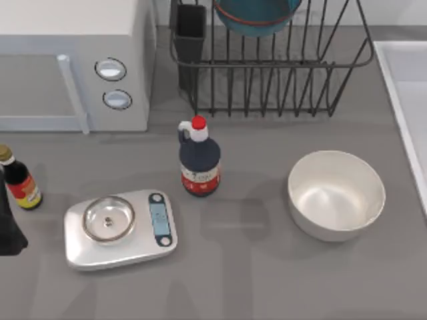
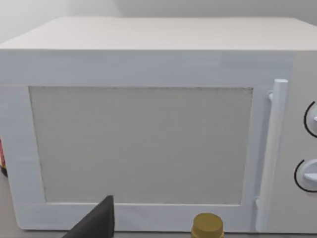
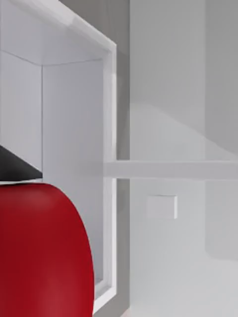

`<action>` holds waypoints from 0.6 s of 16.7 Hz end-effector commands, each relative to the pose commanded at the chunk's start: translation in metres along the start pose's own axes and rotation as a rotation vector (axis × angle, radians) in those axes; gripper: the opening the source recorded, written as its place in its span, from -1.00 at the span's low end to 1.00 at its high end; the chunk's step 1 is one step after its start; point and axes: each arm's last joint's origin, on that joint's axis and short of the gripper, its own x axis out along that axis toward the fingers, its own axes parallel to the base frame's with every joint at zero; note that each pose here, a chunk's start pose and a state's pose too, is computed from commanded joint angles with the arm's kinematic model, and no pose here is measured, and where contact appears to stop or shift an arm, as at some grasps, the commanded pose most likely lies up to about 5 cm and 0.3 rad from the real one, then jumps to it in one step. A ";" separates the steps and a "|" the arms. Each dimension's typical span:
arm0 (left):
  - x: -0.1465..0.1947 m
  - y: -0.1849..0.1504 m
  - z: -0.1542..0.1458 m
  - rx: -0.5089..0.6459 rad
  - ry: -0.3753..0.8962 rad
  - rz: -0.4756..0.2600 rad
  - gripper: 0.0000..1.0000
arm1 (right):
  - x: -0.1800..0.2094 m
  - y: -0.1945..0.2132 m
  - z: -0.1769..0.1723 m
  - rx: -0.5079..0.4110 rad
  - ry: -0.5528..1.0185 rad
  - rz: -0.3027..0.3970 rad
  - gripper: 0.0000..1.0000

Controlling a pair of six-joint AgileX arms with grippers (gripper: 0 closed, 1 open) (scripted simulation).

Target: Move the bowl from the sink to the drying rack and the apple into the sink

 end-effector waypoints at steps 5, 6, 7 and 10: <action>0.000 0.000 0.000 0.000 0.000 0.000 1.00 | 0.000 0.000 0.000 0.000 0.000 0.000 0.81; 0.000 0.000 0.000 0.000 0.000 0.000 1.00 | 0.000 0.000 0.000 0.000 0.000 0.000 0.96; 0.000 0.000 0.000 0.000 0.000 0.000 1.00 | 0.000 0.000 0.000 0.000 0.000 0.000 1.00; 0.000 0.000 0.000 0.000 0.000 0.000 1.00 | 0.000 0.000 0.000 0.000 0.000 0.000 1.00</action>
